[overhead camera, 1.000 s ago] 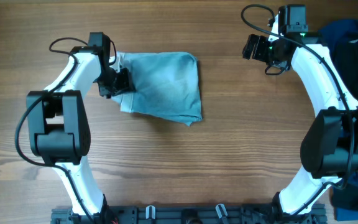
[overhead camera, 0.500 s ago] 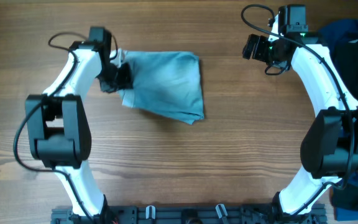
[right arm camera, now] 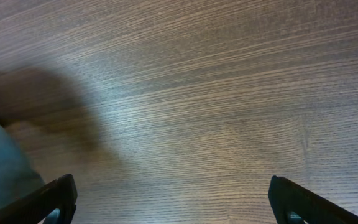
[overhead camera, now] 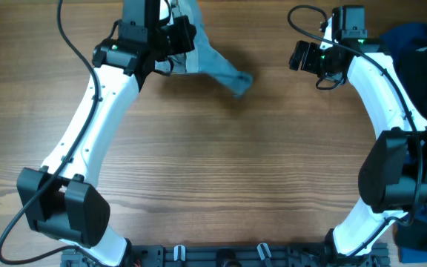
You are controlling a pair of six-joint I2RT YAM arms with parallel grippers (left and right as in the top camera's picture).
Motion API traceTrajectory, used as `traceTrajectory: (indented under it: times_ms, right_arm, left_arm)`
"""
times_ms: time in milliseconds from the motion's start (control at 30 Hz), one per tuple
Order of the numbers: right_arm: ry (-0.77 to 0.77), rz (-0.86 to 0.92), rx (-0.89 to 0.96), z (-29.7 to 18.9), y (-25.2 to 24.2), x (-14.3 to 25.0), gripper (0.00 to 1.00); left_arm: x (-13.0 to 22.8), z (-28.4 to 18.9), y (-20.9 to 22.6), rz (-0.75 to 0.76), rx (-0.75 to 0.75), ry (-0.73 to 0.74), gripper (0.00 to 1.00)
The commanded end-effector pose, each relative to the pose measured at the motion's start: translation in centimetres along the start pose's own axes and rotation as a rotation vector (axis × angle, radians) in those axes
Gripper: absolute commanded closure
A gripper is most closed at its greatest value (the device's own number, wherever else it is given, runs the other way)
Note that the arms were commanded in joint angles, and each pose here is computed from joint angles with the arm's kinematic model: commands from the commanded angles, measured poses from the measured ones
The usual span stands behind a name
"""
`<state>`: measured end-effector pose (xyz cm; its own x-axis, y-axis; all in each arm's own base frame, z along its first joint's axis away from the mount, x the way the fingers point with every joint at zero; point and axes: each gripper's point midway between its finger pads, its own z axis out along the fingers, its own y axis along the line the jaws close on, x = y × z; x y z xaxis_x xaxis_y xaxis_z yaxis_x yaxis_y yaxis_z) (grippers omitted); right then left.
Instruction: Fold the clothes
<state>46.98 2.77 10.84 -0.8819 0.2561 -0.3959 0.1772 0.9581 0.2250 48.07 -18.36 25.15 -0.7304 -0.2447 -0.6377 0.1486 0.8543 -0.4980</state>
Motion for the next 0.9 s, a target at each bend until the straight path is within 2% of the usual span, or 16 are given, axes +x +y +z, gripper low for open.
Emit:
traceTrajectory:
  times_ms: [0,167,267,567,767,800,833,867]
  right_arm:
    - [-0.028,-0.015,0.004,-0.8,0.1,-0.8,0.0]
    - [-0.028,-0.014,0.004,-0.8,0.1,-0.8,0.0]
    - [-0.028,-0.015,0.004,-0.8,0.1,-0.8,0.0]
    - [-0.028,-0.014,0.004,-0.8,0.1,-0.8,0.0]
    - [-0.028,-0.014,0.004,-0.8,0.1,-0.8,0.0]
    - [-0.028,-0.014,0.004,-0.8,0.1,-0.8,0.0]
    - [-0.028,-0.015,0.004,-0.8,0.1,-0.8,0.0]
    - [-0.028,-0.015,0.004,-0.8,0.1,-0.8,0.0]
  left_arm:
    - [-2.1,-1.3,-0.9,-0.03,0.01,-0.077,0.96]
    - [-0.9,-1.2,-0.4,-0.104,-0.012,-0.03,0.96]
    - [1.5,-1.0,0.9,-0.185,-0.067,0.061,0.96]
    - [13.0,1.6,7.7,-0.305,-0.335,0.482,0.96]
    - [19.3,2.4,12.0,-0.337,-0.487,0.648,0.95]
    - [20.3,2.1,12.5,-0.344,-0.503,0.674,0.84]
    - [20.8,1.8,12.8,-0.34,-0.511,0.697,0.51]
    - [21.1,1.5,12.8,-0.343,-0.52,0.711,0.36]
